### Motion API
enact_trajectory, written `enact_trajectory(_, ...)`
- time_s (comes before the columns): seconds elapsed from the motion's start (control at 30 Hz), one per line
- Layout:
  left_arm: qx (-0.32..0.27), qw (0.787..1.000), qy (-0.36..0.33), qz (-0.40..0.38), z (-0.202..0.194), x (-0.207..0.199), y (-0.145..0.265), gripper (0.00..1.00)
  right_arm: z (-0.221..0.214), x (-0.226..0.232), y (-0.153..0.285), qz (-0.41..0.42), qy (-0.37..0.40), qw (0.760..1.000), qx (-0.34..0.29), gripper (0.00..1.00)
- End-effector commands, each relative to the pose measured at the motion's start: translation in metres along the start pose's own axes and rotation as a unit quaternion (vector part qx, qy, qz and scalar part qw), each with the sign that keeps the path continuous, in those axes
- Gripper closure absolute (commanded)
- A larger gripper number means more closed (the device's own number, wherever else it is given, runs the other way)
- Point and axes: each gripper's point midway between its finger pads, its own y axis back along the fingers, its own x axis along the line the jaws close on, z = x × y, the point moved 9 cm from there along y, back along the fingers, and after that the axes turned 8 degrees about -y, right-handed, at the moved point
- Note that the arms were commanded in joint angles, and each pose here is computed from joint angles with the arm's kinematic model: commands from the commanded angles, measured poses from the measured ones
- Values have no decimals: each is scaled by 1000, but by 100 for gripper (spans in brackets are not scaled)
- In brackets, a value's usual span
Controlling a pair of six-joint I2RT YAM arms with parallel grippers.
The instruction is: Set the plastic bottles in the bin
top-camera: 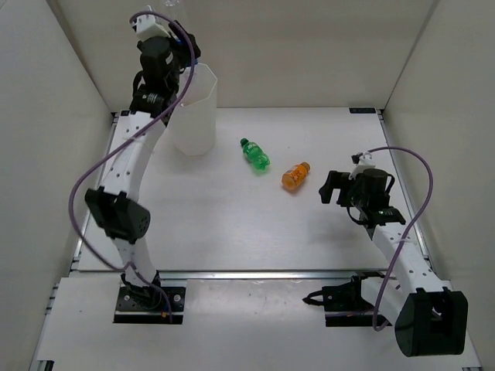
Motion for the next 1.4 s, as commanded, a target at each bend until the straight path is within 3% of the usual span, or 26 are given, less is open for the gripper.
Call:
enact_trajectory(0.0, -9, 999, 11, 49, -18, 29, -54, 54, 33, 0, 0, -2, 15, 998, -56, 1)
enact_trajectory(0.17, 1, 995, 19, 102, -57, 51, -89, 51, 43, -1, -3, -16, 17, 998, -65, 1)
enact_trajectory(0.27, 23, 996, 32, 76, -70, 49, -92, 48, 49, -2, -6, -14, 12, 998, -66, 1)
enact_trajectory(0.43, 12, 998, 14, 64, -42, 27, -76, 1, 68, 3, -16, -14, 23, 998, -53, 1)
enact_trajectory(0.53, 10, 999, 9, 50, -22, 16, -52, 2, 72, 13, -24, -13, 33, 998, -42, 1)
enact_trajectory(0.67, 28, 998, -19, 55, -21, 4, -25, 1, 71, 18, -28, -14, 43, 998, -35, 1)
enact_trajectory(0.77, 54, 998, -37, 13, -30, -22, 7, 1, 68, 18, -29, -16, 39, 999, -26, 1)
enact_trajectory(0.9, 149, 986, -56, -44, -104, -69, 55, 1, 65, 10, -32, -37, 19, 999, -1, 1)
enact_trajectory(1.0, 227, 967, -3, -113, -162, -84, 75, 1, 66, -1, -34, -73, -1, 997, 26, 1)
enact_trajectory(1.2, 382, 919, -18, -93, -260, -92, 53, 1, 67, -12, -30, -114, -16, 993, 39, 1)
enact_trajectory(1.37, 409, 911, -14, -49, -288, -82, 25, 1, 63, -25, -24, -131, -31, 990, 52, 1)
